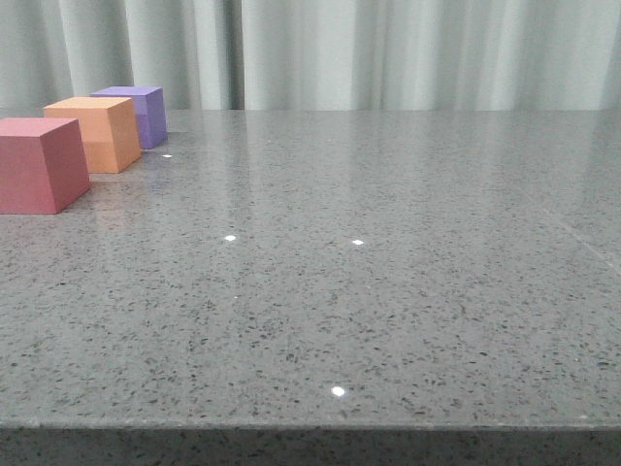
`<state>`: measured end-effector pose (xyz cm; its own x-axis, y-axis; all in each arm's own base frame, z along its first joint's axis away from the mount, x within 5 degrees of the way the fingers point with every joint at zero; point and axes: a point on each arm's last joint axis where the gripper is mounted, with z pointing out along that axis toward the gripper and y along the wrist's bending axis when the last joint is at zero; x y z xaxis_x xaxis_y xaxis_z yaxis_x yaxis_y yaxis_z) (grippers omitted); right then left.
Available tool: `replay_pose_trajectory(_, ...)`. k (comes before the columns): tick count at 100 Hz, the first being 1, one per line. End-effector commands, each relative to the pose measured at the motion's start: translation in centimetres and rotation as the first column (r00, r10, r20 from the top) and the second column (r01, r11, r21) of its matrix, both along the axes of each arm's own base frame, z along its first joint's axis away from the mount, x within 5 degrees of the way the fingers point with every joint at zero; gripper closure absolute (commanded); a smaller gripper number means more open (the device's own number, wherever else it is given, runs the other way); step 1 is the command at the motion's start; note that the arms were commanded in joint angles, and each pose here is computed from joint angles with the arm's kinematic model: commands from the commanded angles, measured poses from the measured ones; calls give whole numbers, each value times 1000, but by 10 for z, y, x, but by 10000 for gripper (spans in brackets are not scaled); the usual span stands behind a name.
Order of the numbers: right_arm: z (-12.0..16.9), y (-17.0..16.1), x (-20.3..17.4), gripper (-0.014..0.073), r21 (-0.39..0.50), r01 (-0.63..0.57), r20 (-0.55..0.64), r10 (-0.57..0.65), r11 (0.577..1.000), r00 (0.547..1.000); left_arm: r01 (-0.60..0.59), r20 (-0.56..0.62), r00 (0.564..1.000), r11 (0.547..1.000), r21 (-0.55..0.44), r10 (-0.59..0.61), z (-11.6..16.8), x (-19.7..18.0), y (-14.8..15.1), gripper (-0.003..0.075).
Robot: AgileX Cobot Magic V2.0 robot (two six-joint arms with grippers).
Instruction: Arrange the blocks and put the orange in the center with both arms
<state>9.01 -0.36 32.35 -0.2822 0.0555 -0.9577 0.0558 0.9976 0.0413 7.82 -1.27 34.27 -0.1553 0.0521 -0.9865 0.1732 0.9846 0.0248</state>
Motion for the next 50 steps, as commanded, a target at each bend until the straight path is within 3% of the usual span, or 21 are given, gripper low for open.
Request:
replay_pose_trajectory(1,14,0,1,664,-21,-3,86,5,1000,996,10,91,996,1000,-19,-8,14,0,-1,741)
replay_pose_trajectory(50,14,0,1,664,-21,-3,86,5,1000,996,18,122,992,1000,-3,-18,0,4,-3,741)
